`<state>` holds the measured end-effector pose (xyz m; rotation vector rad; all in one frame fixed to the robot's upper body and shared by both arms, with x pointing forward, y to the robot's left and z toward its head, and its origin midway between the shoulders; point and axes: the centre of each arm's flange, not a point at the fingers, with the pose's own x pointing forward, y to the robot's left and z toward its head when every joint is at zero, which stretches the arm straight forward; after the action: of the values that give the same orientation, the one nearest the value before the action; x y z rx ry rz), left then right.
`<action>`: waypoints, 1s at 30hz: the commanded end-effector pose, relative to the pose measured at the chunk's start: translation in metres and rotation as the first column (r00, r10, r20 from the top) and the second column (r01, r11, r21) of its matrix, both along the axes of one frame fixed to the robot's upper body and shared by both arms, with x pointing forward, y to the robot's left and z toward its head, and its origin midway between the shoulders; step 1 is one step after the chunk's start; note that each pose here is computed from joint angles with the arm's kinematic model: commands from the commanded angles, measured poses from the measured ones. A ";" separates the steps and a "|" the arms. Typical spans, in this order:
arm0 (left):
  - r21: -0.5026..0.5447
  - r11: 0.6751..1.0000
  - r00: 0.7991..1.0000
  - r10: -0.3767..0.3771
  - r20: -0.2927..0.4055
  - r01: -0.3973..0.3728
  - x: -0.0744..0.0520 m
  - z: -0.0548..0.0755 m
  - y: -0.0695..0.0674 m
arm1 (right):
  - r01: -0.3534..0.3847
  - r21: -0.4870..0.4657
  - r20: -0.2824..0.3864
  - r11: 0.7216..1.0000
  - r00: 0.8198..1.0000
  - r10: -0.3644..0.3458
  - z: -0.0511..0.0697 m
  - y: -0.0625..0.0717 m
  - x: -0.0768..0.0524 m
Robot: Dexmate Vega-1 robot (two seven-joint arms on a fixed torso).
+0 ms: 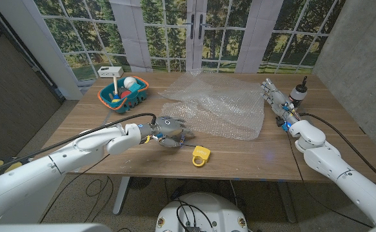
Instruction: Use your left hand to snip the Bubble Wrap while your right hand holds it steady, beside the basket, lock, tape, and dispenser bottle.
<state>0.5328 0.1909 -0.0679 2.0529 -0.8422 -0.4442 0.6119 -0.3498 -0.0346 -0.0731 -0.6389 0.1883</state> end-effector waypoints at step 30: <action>0.012 1.000 0.999 0.026 0.019 -0.026 0.003 -0.008 0.007 | -0.012 0.030 -0.007 0.999 1.000 0.013 -0.003 0.002 0.005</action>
<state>0.5396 0.1970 -0.0809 2.1069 -0.7867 -0.4595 0.6195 -0.3465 -0.0391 -0.0460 -0.6265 0.1920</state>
